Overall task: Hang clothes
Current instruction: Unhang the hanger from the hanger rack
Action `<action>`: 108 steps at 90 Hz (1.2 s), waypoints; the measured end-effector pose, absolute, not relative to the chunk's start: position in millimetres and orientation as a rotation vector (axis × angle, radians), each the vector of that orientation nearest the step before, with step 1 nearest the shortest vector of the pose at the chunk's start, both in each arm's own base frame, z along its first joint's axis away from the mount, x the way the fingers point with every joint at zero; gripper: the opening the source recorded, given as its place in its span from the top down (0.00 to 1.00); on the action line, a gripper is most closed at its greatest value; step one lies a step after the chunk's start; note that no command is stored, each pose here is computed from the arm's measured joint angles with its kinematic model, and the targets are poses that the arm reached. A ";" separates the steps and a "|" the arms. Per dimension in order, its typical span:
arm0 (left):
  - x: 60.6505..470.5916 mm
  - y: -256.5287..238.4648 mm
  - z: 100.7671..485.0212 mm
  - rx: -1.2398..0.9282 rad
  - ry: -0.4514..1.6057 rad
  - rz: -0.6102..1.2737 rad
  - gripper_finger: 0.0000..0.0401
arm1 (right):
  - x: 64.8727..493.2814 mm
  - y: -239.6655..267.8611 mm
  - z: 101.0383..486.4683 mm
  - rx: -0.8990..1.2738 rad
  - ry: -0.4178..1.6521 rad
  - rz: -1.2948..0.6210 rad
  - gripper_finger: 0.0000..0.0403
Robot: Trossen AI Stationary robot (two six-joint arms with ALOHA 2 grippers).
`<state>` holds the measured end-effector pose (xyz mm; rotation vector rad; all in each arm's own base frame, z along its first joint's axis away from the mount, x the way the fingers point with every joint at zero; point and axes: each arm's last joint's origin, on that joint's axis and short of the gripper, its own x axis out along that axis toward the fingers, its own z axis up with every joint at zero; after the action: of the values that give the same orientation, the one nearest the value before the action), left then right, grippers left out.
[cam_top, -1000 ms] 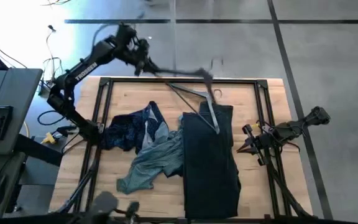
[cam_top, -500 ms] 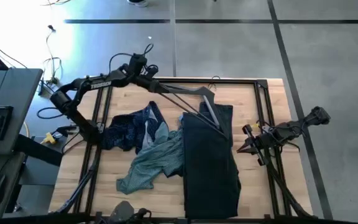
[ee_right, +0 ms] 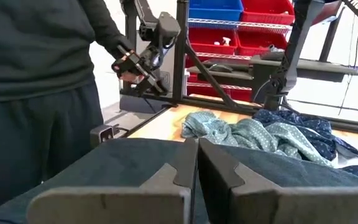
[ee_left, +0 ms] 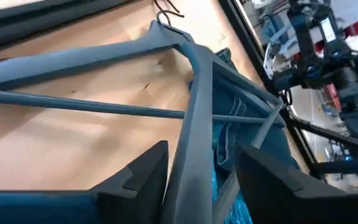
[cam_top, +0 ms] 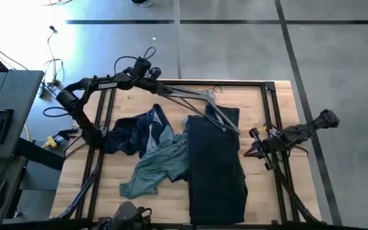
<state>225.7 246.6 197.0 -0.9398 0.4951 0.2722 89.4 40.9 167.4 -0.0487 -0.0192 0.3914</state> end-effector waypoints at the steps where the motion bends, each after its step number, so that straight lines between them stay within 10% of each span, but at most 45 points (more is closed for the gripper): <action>1: 224.6 246.9 198.6 -0.940 0.497 0.283 0.59 | 89.4 40.9 167.4 -0.049 -0.019 0.391 1.00; 26: 210.4 247.1 262.0 -0.703 0.631 0.505 0.62 | 89.3 40.9 167.4 -0.049 -0.019 0.392 1.00; 52: 174.4 292.1 365.3 -0.270 0.285 0.929 0.63 | 89.4 40.9 167.4 -0.049 -0.019 0.391 1.00; 108: 101.1 416.1 324.4 -0.155 -0.289 0.988 0.56 | 89.3 40.9 167.4 -0.049 -0.019 0.392 1.00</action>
<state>101.1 416.1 324.4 -0.1553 -0.2891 0.9876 89.3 40.9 167.4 -0.0487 -0.0193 0.3921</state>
